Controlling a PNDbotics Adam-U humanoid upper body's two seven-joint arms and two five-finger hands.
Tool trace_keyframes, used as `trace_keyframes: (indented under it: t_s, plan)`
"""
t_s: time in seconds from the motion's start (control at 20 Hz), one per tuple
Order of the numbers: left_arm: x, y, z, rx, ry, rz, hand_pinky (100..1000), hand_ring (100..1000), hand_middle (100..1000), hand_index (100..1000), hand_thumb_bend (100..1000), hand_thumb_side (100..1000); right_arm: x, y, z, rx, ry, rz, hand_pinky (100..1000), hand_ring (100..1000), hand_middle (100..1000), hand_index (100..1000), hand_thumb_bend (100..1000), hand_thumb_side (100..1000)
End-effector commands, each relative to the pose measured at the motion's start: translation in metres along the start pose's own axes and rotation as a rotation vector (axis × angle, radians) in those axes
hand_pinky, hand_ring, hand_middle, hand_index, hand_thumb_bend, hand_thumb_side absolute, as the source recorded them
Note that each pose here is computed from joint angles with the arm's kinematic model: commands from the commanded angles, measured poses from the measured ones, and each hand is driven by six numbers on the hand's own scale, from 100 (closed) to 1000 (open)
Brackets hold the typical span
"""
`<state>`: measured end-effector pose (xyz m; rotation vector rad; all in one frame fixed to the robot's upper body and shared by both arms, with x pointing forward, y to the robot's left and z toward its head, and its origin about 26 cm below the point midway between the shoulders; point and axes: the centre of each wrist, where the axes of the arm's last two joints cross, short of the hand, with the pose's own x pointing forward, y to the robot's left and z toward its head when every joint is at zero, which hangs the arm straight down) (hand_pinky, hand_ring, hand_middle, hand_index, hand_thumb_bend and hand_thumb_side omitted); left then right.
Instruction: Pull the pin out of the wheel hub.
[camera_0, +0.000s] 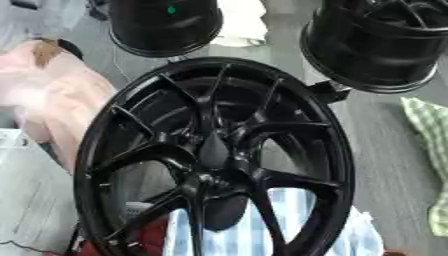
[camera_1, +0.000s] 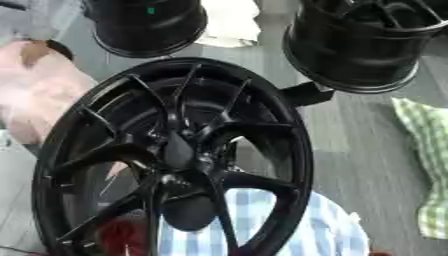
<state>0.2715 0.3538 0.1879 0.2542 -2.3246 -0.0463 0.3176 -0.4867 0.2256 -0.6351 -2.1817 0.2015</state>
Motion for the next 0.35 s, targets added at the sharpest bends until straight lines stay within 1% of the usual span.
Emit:
trace_keyframes:
  t_s: [0.05,0.1,0.15,0.25,0.35]
  plan:
    - [0.01,-0.001,-0.012,0.017,-0.057,0.013,742,719,760,784,143,802,0.027,0.006,-0.018,-0.007,-0.094,-0.043,940,920,760,835,221,315]
    - [0.01,-0.003,-0.014,0.025,-0.059,0.026,742,720,760,784,145,803,0.031,0.011,-0.022,0.006,-0.101,-0.056,943,924,763,840,193,325]
    - [0.011,-0.006,-0.015,0.03,-0.062,0.037,742,720,760,784,143,803,0.035,0.016,-0.025,0.022,-0.113,-0.068,944,928,765,844,189,313]
    - [0.011,-0.01,-0.019,0.027,-0.067,0.047,743,722,762,787,131,799,0.042,0.026,-0.031,0.044,-0.145,-0.095,946,931,767,847,213,282]
    - [0.012,-0.013,-0.021,0.021,-0.078,0.033,744,722,762,788,119,797,0.047,0.034,-0.034,0.062,-0.172,-0.119,945,930,765,846,228,281]
